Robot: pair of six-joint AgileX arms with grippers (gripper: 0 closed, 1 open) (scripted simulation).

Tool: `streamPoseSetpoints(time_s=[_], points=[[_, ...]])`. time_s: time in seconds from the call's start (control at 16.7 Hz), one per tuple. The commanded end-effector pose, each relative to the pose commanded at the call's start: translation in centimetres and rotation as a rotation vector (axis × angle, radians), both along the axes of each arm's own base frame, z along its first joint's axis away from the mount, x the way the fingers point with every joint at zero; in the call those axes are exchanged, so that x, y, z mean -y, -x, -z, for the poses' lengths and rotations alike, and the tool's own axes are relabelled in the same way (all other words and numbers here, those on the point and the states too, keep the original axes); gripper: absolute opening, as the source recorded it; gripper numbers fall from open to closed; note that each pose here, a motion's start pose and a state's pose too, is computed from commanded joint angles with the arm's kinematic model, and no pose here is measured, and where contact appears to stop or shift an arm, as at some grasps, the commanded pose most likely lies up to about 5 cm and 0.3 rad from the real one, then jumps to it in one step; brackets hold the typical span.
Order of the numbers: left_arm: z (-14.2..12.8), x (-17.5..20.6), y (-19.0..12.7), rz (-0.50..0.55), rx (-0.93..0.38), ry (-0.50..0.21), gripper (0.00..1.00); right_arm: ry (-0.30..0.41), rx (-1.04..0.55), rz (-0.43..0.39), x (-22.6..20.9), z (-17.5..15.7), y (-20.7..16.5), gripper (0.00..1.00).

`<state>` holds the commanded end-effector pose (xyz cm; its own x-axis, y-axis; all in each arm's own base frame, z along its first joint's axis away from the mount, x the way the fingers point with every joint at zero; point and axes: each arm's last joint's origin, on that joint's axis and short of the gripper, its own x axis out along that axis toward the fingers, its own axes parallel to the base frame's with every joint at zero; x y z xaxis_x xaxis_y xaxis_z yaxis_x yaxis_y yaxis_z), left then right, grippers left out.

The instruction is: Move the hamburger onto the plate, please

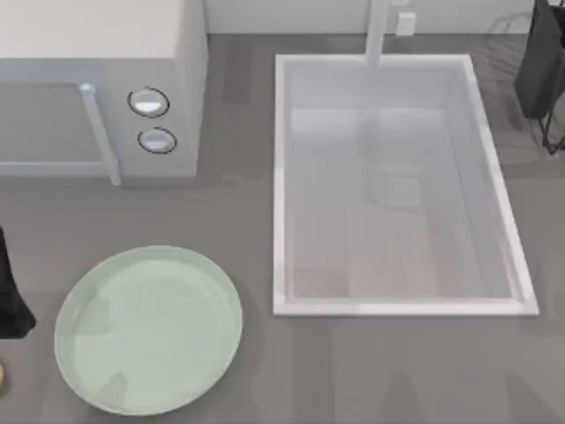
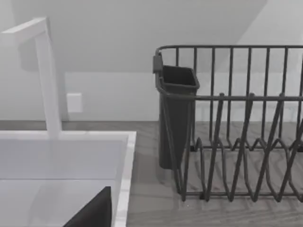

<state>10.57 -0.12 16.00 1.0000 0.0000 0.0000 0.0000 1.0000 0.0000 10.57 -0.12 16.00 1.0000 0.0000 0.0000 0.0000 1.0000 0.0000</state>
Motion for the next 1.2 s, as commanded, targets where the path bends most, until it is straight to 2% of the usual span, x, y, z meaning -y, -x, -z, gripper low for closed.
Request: streamPoseSetpoints(time_s=[0.18,0.3,0.48,0.66,0.96,1.2], points=[[-0.1,0.0,0.0,-0.001,-0.013,-0.012,1.00,0.000,0.000,0.000,0.0,0.0,0.0,1.00],[-0.7,-0.1,-0.1,-0.004,-0.070,-0.064,1.00,0.000,0.000,0.000,0.0,0.0,0.0,1.00],[-1.9,-0.4,-0.7,-0.004,-0.244,-0.202,1.00,0.000,0.000,0.000,0.0,0.0,0.0,1.00],[-2.6,-0.9,-2.3,0.041,-0.523,-0.374,1.00,0.000,0.000,0.000,0.0,0.0,0.0,1.00],[-2.5,-2.2,-6.2,0.271,-1.019,-0.609,1.00,0.000,0.000,0.000,0.0,0.0,0.0,1.00],[-2.0,-3.4,-9.1,0.514,-1.283,-0.709,1.00,0.000,0.000,0.000,0.0,0.0,0.0,1.00]])
